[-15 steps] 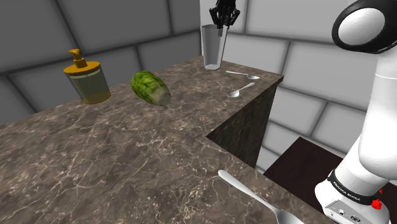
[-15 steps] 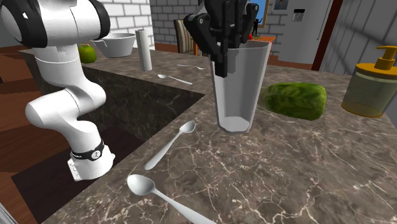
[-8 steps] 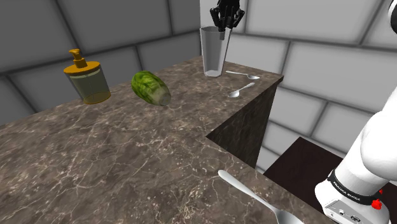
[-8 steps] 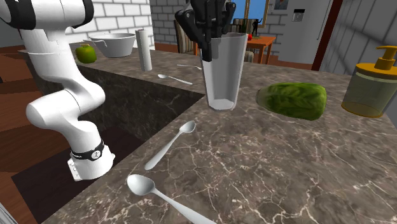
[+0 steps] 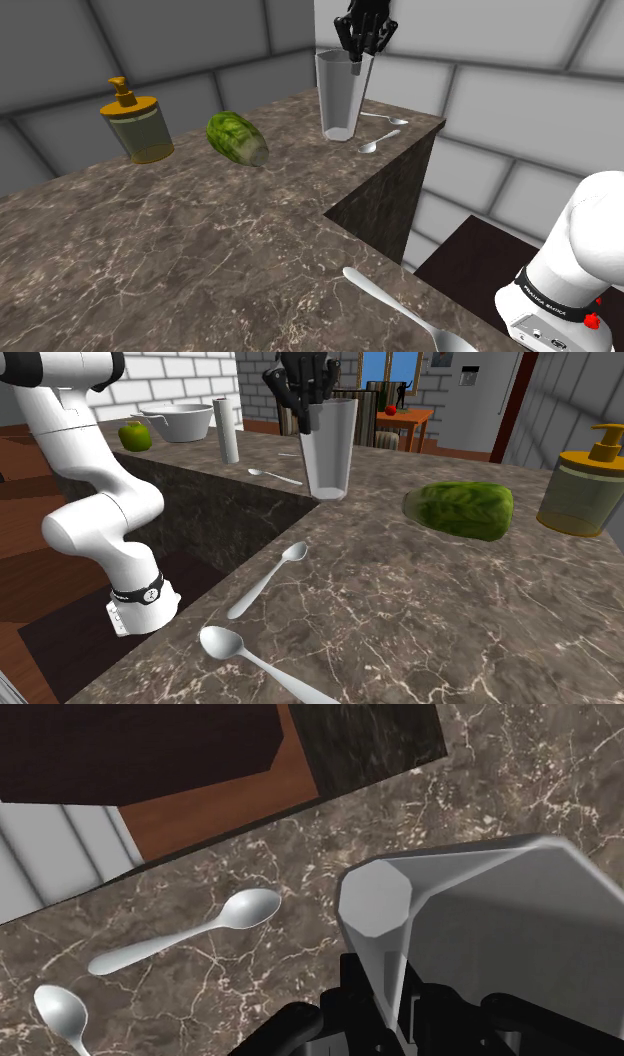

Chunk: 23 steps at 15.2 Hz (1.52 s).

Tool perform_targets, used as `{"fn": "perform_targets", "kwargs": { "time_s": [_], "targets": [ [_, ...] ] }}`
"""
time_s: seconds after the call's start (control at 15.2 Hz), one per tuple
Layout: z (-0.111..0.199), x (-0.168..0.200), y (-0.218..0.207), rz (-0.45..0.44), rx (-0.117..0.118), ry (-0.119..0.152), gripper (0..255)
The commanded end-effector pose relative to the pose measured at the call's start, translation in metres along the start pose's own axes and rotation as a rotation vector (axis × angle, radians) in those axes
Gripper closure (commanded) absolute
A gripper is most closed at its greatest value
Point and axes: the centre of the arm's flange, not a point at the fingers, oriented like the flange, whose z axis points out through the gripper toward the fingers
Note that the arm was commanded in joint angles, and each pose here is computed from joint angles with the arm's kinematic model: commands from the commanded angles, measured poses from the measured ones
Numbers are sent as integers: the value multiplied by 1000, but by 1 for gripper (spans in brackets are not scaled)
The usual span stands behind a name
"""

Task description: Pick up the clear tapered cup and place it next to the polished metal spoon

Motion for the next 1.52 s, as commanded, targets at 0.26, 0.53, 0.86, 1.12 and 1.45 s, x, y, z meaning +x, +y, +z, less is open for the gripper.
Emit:
{"fn": "perform_targets", "kwargs": {
  "time_s": [0.26, 0.53, 0.86, 1.12, 1.45],
  "targets": [
    [6, -72, -40, 1, 0, 0, 255],
    [9, -118, -65, 1, 0, 0, 255],
    [13, -177, -95, 1, 0, 0, 255],
    [16, -223, -120, 1, 0, 0, 255],
    [20, -282, -150, 1, 0, 0, 255]
  ]
}}
